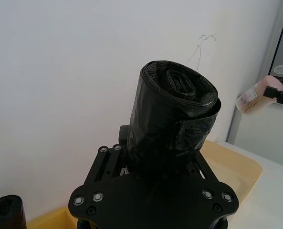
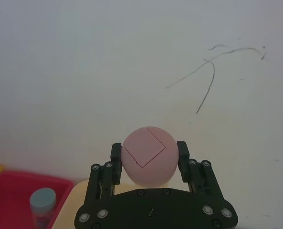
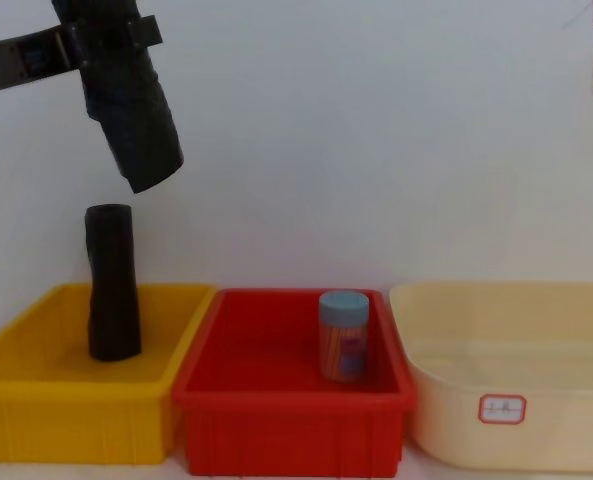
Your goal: Pick up the garbage bag with the one hand and transfer it to the other hand.
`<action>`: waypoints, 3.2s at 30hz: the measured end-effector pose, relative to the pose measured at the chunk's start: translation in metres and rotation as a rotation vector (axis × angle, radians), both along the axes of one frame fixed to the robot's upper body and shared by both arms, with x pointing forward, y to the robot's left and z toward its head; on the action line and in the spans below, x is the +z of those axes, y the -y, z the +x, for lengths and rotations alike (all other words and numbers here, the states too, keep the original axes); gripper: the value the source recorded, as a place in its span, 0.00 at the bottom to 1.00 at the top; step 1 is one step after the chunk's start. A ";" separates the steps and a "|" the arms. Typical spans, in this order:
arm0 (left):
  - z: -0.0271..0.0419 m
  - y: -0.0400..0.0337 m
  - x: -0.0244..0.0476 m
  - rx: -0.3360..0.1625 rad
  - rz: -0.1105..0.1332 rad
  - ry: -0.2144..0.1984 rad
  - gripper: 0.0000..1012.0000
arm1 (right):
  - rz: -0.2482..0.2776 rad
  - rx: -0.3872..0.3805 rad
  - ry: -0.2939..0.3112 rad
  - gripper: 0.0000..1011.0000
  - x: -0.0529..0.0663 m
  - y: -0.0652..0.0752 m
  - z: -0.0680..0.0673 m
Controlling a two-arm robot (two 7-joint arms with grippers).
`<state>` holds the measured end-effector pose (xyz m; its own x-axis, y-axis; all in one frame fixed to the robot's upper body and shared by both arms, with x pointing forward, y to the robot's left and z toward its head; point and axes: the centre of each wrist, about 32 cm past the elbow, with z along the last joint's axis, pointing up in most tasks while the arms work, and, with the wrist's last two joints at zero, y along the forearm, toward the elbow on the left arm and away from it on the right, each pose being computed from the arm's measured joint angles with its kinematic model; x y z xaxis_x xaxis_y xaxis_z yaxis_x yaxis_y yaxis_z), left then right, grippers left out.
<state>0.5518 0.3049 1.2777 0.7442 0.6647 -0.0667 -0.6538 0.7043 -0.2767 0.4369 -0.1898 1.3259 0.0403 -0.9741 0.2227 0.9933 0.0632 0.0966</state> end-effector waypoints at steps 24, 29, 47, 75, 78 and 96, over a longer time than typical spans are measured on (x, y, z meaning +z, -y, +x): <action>0.0258 0.0190 0.0085 -0.128 -0.010 0.001 0.41 | 0.022 0.029 -0.174 0.66 -0.002 0.022 0.062; 0.0377 0.0319 0.0101 -0.187 -0.020 -0.008 0.41 | 0.042 0.029 -0.190 0.66 -0.002 0.025 0.064; 0.0888 0.1154 0.0064 -0.391 -0.052 -0.097 0.41 | 0.094 0.030 -0.299 0.66 -0.015 0.034 0.057; 0.1079 0.1586 0.0054 -0.453 -0.015 -0.143 0.41 | 0.067 0.002 -0.366 0.92 -0.042 0.037 0.060; 0.1083 0.1594 0.0053 -0.454 -0.014 -0.144 0.41 | 0.065 0.000 -0.367 0.96 -0.043 0.037 0.060; 0.1094 0.1673 0.0077 -0.463 0.002 -0.131 0.41 | 0.075 0.051 -0.323 0.99 -0.032 0.037 0.046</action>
<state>0.6612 0.1376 1.2854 0.9474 0.2658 -0.1784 -0.3008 0.9300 -0.2113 0.4834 -0.2263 1.2939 0.1464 -0.9822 0.1180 0.9692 0.1185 -0.2161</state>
